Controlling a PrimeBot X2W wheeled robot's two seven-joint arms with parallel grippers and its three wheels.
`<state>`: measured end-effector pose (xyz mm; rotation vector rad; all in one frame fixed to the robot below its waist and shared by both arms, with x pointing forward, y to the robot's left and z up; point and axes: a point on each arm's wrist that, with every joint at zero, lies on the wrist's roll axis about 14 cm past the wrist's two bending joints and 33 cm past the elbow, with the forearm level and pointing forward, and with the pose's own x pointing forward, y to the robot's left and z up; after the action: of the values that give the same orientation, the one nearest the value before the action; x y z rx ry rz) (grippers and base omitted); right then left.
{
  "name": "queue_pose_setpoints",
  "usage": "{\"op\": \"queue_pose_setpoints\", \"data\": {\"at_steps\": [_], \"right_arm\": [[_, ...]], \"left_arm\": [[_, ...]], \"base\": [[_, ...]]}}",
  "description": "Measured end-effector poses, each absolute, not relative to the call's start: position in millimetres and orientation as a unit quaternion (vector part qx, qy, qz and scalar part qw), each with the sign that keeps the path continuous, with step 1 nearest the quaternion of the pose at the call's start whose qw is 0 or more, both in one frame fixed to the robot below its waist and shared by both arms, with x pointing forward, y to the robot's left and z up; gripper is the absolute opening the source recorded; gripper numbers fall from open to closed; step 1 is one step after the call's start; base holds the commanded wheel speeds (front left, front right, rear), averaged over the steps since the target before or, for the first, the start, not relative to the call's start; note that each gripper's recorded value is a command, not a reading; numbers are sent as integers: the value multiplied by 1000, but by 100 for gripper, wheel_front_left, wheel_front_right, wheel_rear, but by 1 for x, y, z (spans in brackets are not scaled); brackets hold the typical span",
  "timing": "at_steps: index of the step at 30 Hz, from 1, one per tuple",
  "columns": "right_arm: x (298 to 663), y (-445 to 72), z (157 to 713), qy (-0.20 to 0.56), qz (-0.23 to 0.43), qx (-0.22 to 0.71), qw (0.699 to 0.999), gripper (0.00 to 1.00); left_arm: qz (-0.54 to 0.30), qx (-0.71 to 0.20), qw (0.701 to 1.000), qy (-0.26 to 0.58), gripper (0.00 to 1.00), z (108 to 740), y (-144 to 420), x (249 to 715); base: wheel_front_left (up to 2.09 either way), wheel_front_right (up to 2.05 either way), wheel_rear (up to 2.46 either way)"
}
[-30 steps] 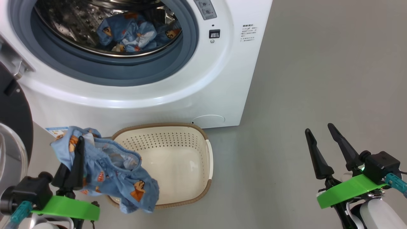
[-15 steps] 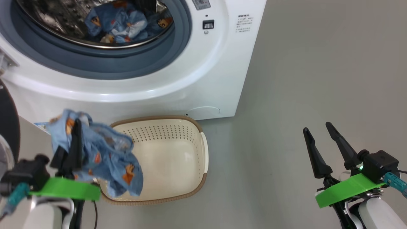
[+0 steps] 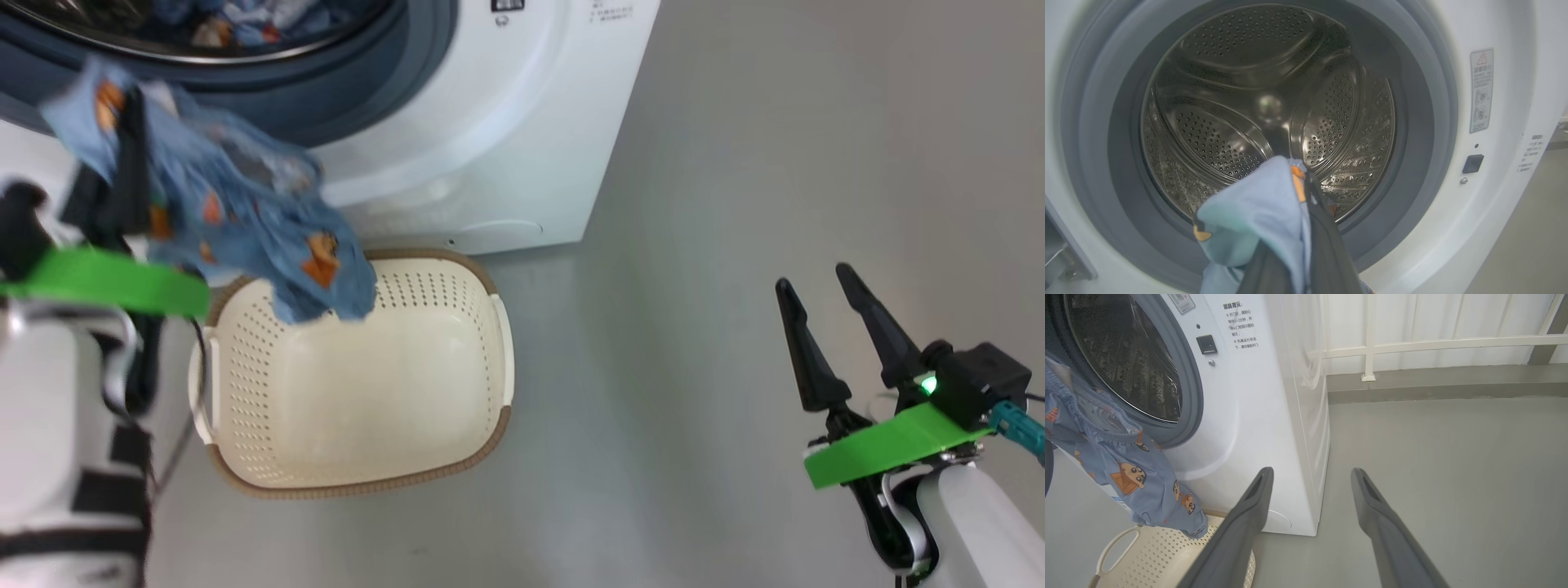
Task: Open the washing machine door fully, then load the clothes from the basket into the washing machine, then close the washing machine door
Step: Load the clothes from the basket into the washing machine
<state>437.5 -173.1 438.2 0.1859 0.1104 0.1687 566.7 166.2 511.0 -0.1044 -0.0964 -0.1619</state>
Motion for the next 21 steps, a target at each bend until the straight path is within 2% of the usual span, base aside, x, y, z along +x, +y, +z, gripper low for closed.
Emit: {"op": "queue_pose_setpoints", "data": {"at_steps": [6,21], "right_arm": [[452,-175,432,56,81,89,991,98],[466,-178,406,81,76,85,990,96]], "left_arm": [[-83,-39,995,-39,0,510,168,611],[-82,-46,995,35,0,468,149,682]], "base": [[0,0,0],[0,0,0]]}}
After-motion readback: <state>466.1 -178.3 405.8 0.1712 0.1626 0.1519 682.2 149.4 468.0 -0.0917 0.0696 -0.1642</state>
